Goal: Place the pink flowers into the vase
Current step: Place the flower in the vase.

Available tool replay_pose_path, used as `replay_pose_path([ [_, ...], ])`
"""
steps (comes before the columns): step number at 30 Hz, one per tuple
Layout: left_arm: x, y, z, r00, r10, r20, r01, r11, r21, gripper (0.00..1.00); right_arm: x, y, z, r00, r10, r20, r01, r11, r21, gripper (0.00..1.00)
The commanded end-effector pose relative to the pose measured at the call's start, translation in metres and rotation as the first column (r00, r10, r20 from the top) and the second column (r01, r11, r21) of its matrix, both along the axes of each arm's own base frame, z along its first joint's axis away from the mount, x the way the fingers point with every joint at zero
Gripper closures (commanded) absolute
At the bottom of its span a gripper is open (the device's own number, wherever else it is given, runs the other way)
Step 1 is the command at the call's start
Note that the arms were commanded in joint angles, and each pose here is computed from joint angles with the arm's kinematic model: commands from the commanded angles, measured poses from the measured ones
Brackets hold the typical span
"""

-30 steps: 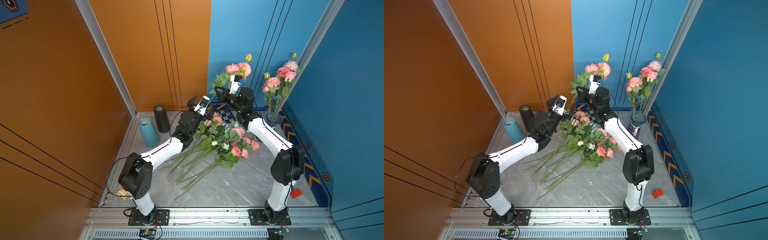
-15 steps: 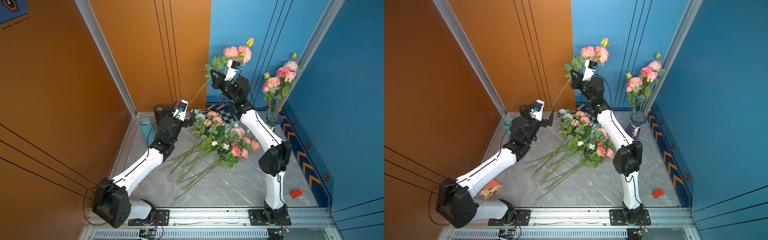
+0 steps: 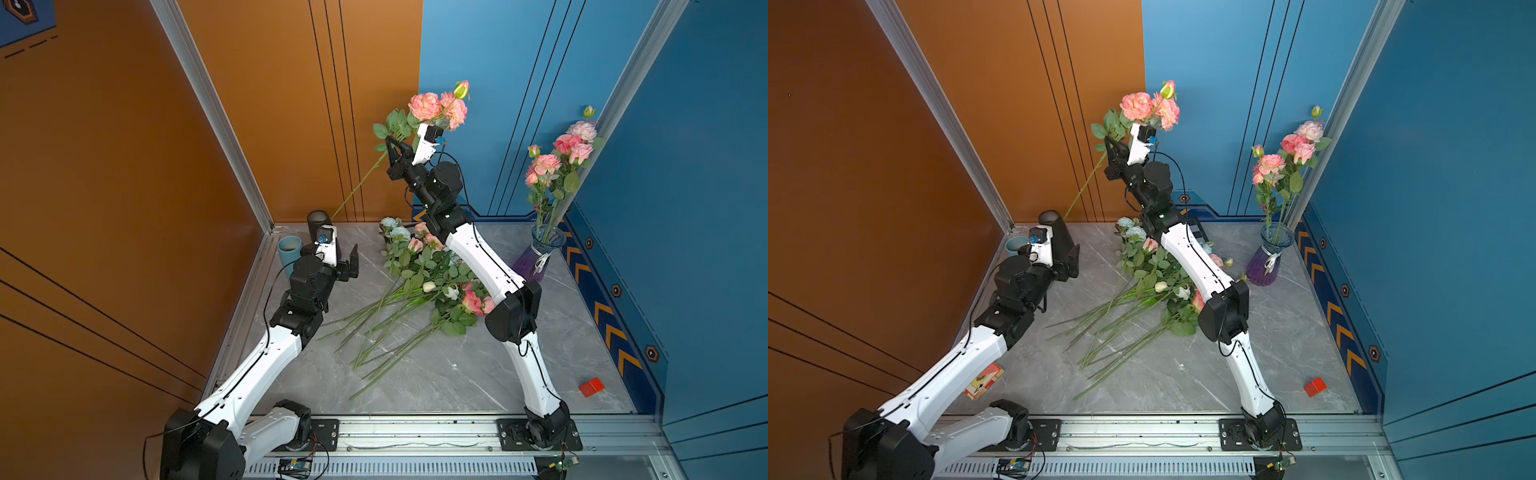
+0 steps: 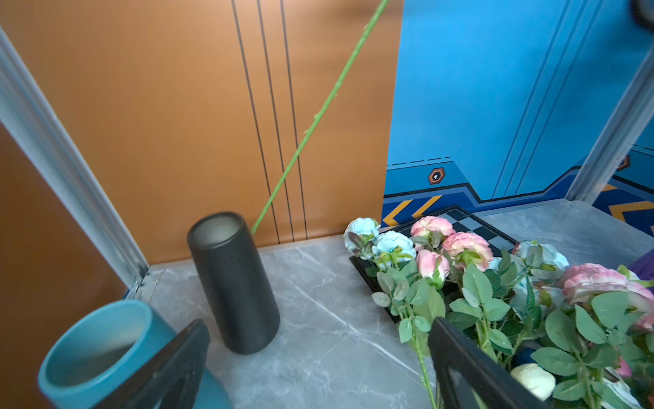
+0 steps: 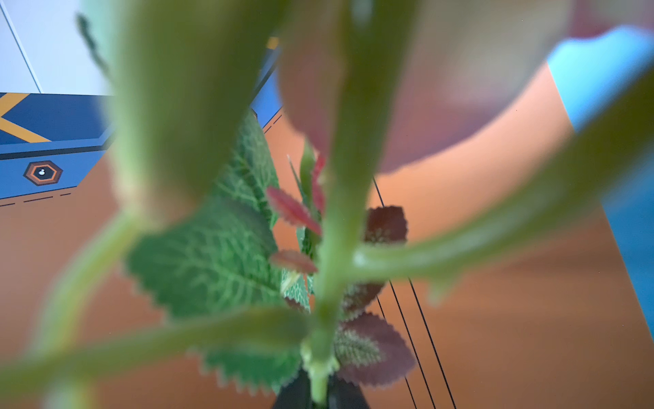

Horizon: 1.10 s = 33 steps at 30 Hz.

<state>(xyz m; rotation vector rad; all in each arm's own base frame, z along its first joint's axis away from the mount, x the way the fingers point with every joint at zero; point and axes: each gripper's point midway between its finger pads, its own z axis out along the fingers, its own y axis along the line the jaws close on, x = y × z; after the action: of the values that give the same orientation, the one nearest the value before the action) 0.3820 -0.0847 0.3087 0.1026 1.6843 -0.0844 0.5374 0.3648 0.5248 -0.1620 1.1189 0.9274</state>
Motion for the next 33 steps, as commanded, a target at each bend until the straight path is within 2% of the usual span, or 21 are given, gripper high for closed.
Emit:
replay_pose_path([
  [1,-0.006,0.006,0.0,1.0,0.0,-0.018,-0.001,0.995,-0.097,0.01,-0.025,-0.014,0.046,0.989,-0.071,0.132,0.068,0.997,0.028,1.0],
  [5,-0.004,0.01,-0.006,0.999,0.01,-0.053,-0.018,0.987,-0.161,0.01,-0.038,-0.009,0.055,0.982,-0.084,0.172,0.086,0.996,-0.004,1.0],
  [17,-0.025,0.032,-0.056,0.979,0.074,-0.191,-0.111,0.975,-0.192,0.01,-0.063,-0.007,0.075,0.967,-0.072,0.242,0.066,0.997,0.033,1.0],
  [27,-0.029,0.038,-0.069,0.971,0.09,-0.22,-0.133,0.973,-0.19,0.01,-0.077,-0.013,0.087,0.964,-0.061,0.259,0.049,0.998,0.05,1.0],
  [33,-0.027,0.04,-0.069,0.971,0.093,-0.218,-0.139,0.969,-0.204,0.01,-0.078,-0.007,0.079,0.973,-0.006,0.231,-0.008,0.998,0.06,1.0],
])
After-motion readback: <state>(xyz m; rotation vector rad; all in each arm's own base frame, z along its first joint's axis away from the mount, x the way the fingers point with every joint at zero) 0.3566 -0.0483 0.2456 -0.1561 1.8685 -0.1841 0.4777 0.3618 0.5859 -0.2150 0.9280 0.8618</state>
